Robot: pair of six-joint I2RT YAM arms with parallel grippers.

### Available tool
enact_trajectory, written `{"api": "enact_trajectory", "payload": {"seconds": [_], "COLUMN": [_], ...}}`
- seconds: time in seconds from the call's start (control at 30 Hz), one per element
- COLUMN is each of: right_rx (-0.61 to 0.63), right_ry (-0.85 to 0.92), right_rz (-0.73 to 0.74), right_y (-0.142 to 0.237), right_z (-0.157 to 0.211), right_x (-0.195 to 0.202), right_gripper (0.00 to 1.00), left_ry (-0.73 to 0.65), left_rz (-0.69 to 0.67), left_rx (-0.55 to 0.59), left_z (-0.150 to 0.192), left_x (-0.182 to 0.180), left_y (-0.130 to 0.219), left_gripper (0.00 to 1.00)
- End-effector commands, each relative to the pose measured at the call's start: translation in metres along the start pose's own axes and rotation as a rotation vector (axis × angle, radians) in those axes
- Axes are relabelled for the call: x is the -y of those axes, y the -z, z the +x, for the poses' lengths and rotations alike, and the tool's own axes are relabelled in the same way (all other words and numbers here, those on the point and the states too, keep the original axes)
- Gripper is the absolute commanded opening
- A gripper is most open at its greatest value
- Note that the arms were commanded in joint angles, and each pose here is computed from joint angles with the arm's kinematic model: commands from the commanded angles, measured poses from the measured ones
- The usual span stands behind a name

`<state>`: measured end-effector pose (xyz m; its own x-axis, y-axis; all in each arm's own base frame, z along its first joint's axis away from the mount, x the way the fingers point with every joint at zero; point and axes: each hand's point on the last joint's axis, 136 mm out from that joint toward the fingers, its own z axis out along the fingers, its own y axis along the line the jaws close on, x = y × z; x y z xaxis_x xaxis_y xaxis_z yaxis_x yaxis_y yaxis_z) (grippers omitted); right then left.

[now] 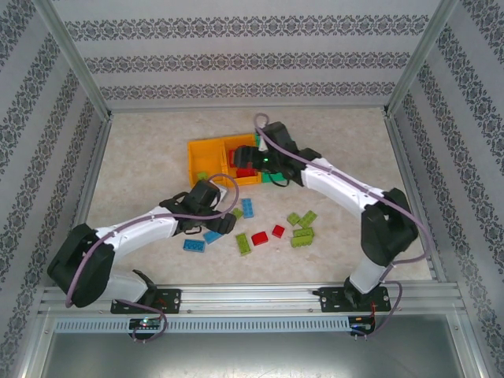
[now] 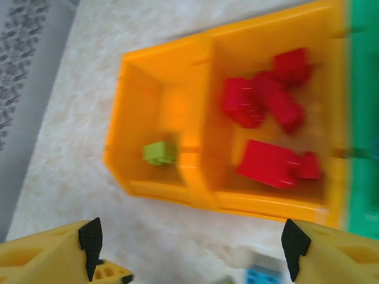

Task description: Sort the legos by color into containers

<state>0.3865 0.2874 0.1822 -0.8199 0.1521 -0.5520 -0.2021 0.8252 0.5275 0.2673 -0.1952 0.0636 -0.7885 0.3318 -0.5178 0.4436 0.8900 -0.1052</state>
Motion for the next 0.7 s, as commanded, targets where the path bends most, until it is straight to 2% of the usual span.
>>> {"api": "enact_trajectory", "payload": {"seconds": [0.0, 0.33, 0.57, 0.67], "right_rx": [0.034, 0.088, 0.114, 0.11], "right_ry": [-0.035, -0.155, -0.209, -0.218], "right_rz": [0.133, 0.277, 0.315, 0.323], "right_y": [0.019, 0.078, 0.103, 0.107], "right_z": [0.003, 0.027, 0.04, 0.045], "right_x": [0.055, 0.145, 0.175, 0.181], "right_gripper": [0.83, 0.85, 0.86, 0.86], "left_ry": [-0.095, -0.182, -0.195, -0.203], "left_rz": [0.046, 0.031, 0.023, 0.009], "left_rx": [0.0, -0.101, -0.151, -0.173], "left_z": [-0.01, -0.004, -0.005, -0.004], "left_x": [0.016, 0.025, 0.025, 0.023], "left_y": [-0.003, -0.029, -0.045, -0.051], "left_gripper": [0.92, 0.88, 0.82, 0.76]}}
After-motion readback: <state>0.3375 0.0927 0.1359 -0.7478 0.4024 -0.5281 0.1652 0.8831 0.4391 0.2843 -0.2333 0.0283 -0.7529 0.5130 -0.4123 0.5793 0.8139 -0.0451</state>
